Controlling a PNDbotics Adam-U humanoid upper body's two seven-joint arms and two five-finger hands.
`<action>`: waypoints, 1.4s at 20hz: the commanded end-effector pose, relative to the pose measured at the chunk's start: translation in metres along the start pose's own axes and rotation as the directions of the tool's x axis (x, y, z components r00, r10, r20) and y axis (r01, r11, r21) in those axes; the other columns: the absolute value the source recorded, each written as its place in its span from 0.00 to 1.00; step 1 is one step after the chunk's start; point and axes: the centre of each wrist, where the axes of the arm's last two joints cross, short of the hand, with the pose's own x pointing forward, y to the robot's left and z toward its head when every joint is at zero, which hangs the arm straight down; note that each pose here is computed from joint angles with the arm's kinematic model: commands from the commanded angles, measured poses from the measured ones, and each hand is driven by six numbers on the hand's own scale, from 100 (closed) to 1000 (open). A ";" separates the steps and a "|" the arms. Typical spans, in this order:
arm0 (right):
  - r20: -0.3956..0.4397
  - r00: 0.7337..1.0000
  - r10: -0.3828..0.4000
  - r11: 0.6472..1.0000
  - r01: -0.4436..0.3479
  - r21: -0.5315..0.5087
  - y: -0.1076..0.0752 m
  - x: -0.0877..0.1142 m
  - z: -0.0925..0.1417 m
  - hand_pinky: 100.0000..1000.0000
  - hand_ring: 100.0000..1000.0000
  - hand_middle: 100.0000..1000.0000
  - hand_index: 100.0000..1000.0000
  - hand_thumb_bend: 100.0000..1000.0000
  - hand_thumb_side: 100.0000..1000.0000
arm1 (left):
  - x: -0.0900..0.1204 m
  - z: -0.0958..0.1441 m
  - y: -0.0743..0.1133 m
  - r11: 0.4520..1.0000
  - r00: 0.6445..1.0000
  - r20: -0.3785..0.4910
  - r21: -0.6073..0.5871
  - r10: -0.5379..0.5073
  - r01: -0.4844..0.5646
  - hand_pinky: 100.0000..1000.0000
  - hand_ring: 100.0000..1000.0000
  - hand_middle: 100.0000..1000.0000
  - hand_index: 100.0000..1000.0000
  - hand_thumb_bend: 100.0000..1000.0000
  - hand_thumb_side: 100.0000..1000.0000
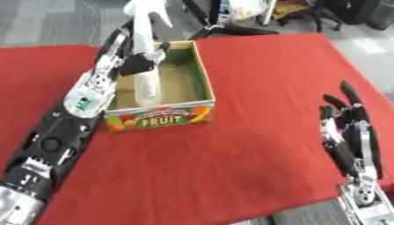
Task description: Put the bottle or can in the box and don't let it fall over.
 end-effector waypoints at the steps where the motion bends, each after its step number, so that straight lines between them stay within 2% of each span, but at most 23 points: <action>1: 0.028 1.000 0.007 1.000 -0.007 -0.002 -0.003 0.005 -0.007 0.77 0.85 1.00 0.96 0.00 0.41 | 0.005 -0.001 0.010 0.998 0.998 0.024 -0.019 -0.058 0.059 0.92 1.00 0.96 0.91 0.68 0.42; 2: 0.029 1.000 0.009 1.000 -0.009 -0.003 -0.004 0.005 -0.007 0.77 0.85 1.00 0.96 0.00 0.41 | 0.005 0.000 0.012 0.996 0.997 0.024 -0.027 -0.080 0.080 0.94 1.00 0.98 0.92 0.75 0.48; 4: 0.028 1.000 0.012 1.000 -0.012 -0.007 -0.005 0.005 -0.007 0.77 0.85 1.00 0.95 0.00 0.41 | 0.008 0.004 0.018 0.992 0.992 0.029 -0.039 -0.119 0.120 0.95 1.00 1.00 0.94 0.78 0.52; 8: 0.026 0.999 0.024 1.000 -0.024 -0.017 -0.008 0.004 -0.006 0.77 0.85 1.00 0.95 0.00 0.41 | 0.020 0.017 0.039 0.976 0.976 0.034 -0.029 -0.213 0.214 0.95 1.00 1.00 0.94 0.77 0.57; 10: 0.023 0.999 0.032 0.999 -0.031 -0.021 -0.010 0.003 -0.006 0.77 0.85 1.00 0.95 0.00 0.41 | 0.026 0.026 0.048 0.973 0.972 0.040 -0.010 -0.232 0.232 0.95 1.00 1.00 0.94 0.76 0.54; 12: 0.022 0.999 0.038 0.999 -0.038 -0.026 -0.012 0.003 -0.005 0.77 0.85 1.00 0.95 0.00 0.41 | 0.032 0.041 0.056 0.973 0.971 0.051 0.030 -0.232 0.231 0.95 1.00 1.00 0.93 0.74 0.53; 16: 0.019 0.998 0.053 0.998 -0.052 -0.040 -0.016 0.002 -0.004 0.77 0.85 1.00 0.95 0.00 0.41 | 0.046 0.085 0.068 0.976 0.980 0.098 0.149 -0.174 0.159 0.94 1.00 0.98 0.92 0.71 0.52; 22: 0.006 0.997 0.080 0.995 -0.079 -0.065 -0.024 0.000 0.000 0.77 0.85 1.00 0.95 0.00 0.41 | 0.059 0.153 0.062 0.958 0.986 0.124 0.275 -0.115 0.077 0.93 1.00 0.98 0.91 0.69 0.52; 28: -0.004 0.996 0.094 0.993 -0.094 -0.077 -0.027 -0.001 0.002 0.77 0.85 1.00 0.95 0.00 0.41 | 0.042 0.202 0.041 0.924 0.997 0.059 0.382 -0.047 0.021 0.92 1.00 0.98 0.91 0.67 0.53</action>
